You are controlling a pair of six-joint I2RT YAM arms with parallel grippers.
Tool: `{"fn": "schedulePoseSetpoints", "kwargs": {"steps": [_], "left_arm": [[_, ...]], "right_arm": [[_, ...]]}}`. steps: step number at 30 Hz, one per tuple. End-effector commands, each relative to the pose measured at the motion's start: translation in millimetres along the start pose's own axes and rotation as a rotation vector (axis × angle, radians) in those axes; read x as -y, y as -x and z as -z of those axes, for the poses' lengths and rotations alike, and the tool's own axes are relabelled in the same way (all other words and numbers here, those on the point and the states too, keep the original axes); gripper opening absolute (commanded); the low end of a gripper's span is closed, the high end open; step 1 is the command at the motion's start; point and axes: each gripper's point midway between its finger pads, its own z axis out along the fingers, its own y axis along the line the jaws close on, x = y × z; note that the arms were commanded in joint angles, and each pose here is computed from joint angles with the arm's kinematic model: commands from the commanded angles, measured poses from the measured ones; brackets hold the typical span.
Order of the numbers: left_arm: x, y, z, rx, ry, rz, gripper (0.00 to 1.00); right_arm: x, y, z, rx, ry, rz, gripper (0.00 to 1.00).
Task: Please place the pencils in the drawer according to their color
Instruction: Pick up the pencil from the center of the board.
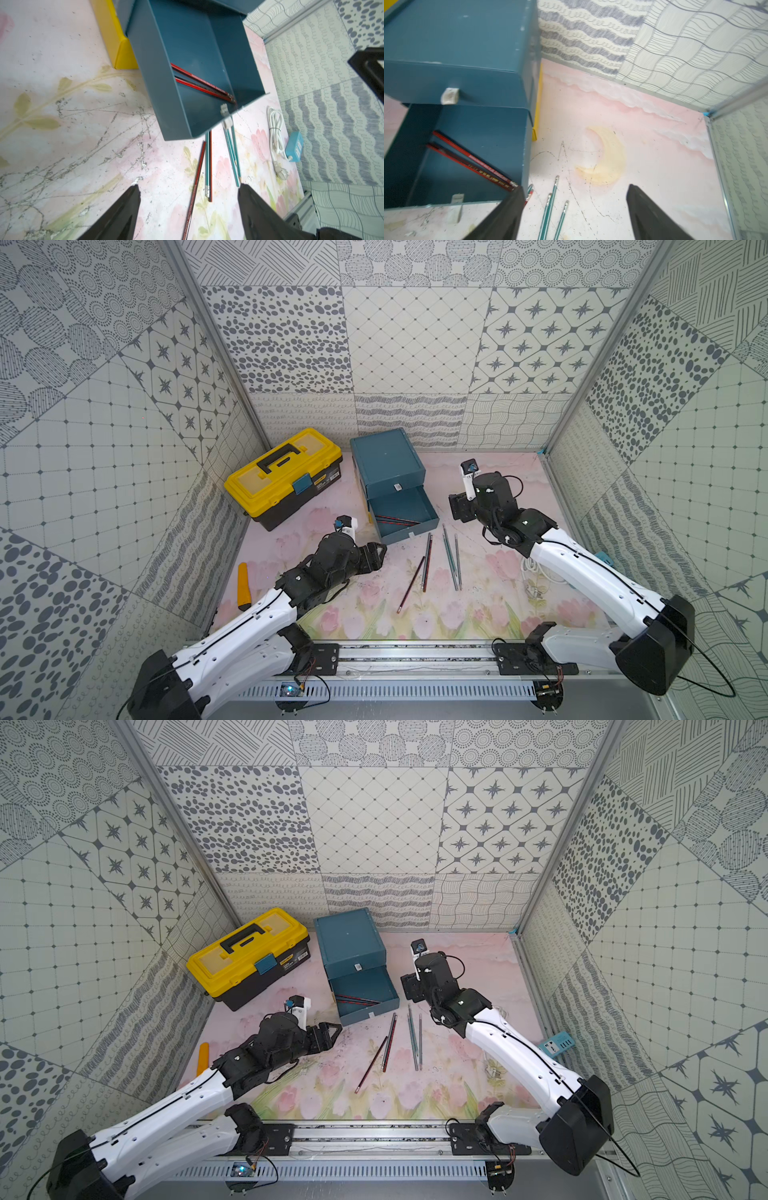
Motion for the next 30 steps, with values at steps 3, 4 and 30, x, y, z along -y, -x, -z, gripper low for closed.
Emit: {"fn": "schedulePoseSetpoints", "kwargs": {"steps": [3, 4, 30], "left_arm": [[4, -37, 7, -0.143, 0.106, -0.189, 0.75], [8, -42, 5, -0.161, 0.112, -0.214, 0.75], [40, -137, -67, -0.604, 0.233, -0.641, 0.46]], "right_arm": [[45, -12, 12, 0.032, -0.099, -0.277, 0.99], [53, -16, 13, 0.031, -0.119, -0.315, 0.99], [111, -66, 20, -0.084, -0.313, -0.551, 0.99]]}}
